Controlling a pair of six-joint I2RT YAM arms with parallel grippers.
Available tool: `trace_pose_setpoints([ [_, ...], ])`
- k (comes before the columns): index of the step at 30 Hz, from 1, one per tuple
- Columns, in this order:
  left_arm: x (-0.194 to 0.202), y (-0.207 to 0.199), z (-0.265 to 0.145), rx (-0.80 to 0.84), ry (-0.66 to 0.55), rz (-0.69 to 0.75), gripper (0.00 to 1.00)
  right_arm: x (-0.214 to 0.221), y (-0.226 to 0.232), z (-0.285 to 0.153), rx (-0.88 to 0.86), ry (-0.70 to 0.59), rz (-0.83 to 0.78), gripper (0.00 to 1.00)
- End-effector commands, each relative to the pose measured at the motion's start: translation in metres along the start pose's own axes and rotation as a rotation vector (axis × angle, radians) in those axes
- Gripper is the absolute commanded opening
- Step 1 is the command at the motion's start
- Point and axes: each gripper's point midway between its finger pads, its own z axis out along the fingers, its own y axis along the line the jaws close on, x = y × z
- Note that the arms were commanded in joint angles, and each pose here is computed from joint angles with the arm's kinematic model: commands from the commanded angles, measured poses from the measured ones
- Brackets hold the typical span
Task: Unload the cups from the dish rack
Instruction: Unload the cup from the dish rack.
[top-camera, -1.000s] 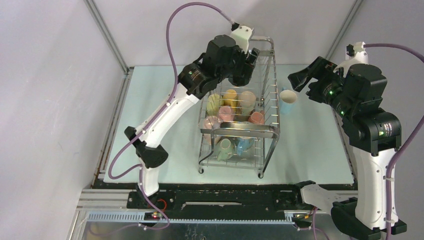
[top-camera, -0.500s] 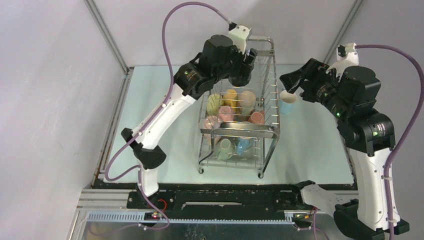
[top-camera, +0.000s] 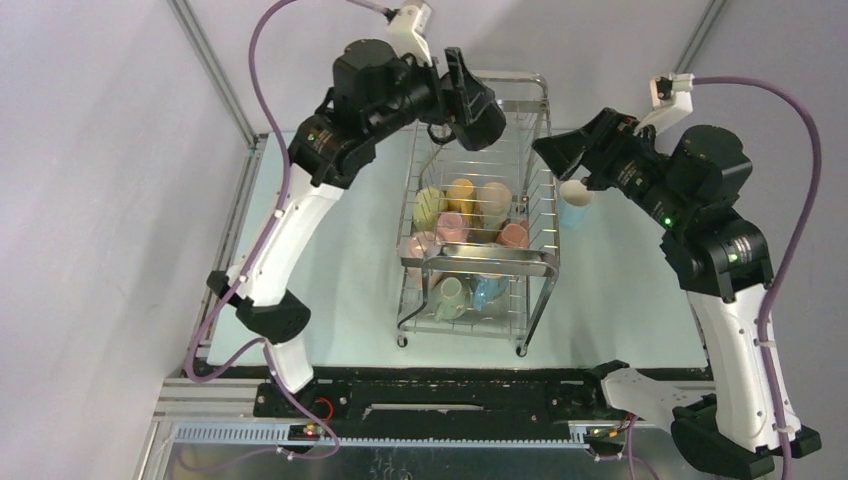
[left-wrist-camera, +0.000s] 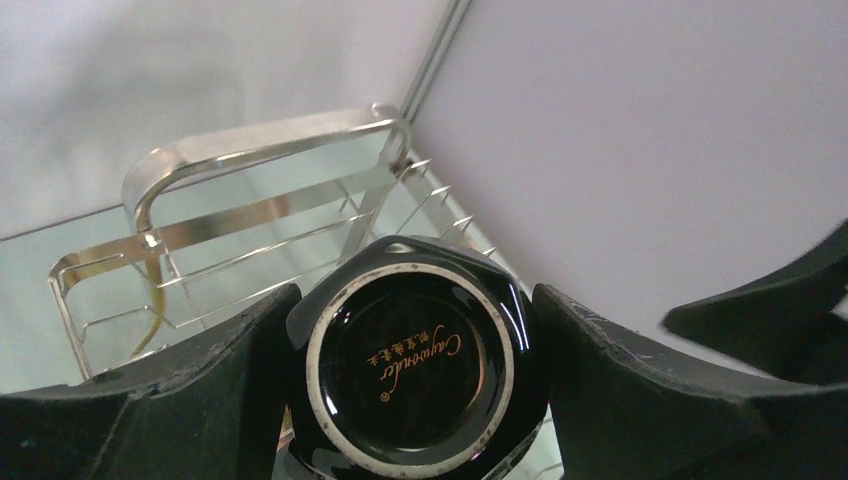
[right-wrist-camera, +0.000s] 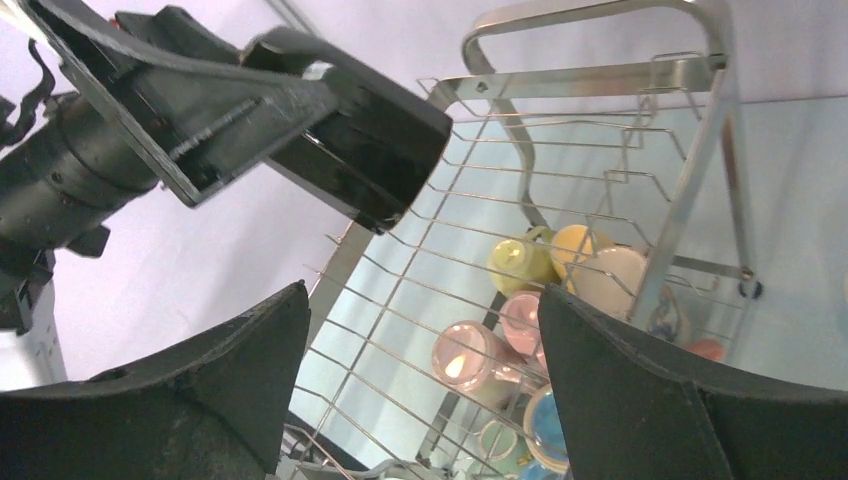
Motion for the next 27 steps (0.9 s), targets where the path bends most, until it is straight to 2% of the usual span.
trace_pose_setpoints([
  [1, -0.091, -0.056, -0.053, 0.256, -0.243, -0.157, 0.00, -0.001, 0.024, 0.016, -0.145, -0.004, 0.010, 0.91],
  [13, -0.089, -0.082, -0.047, 0.475, -0.178, -0.393, 0.00, 0.004, 0.050, 0.039, -0.348, 0.001, 0.097, 0.89],
  [23, -0.086, -0.089, -0.044, 0.539, -0.152, -0.481, 0.00, -0.007, 0.065, 0.036, -0.443, -0.070, 0.153, 0.81],
  [27, -0.085, -0.092, -0.045, 0.570, -0.145, -0.526, 0.00, -0.016, 0.069, 0.034, -0.465, -0.115, 0.162, 0.73],
])
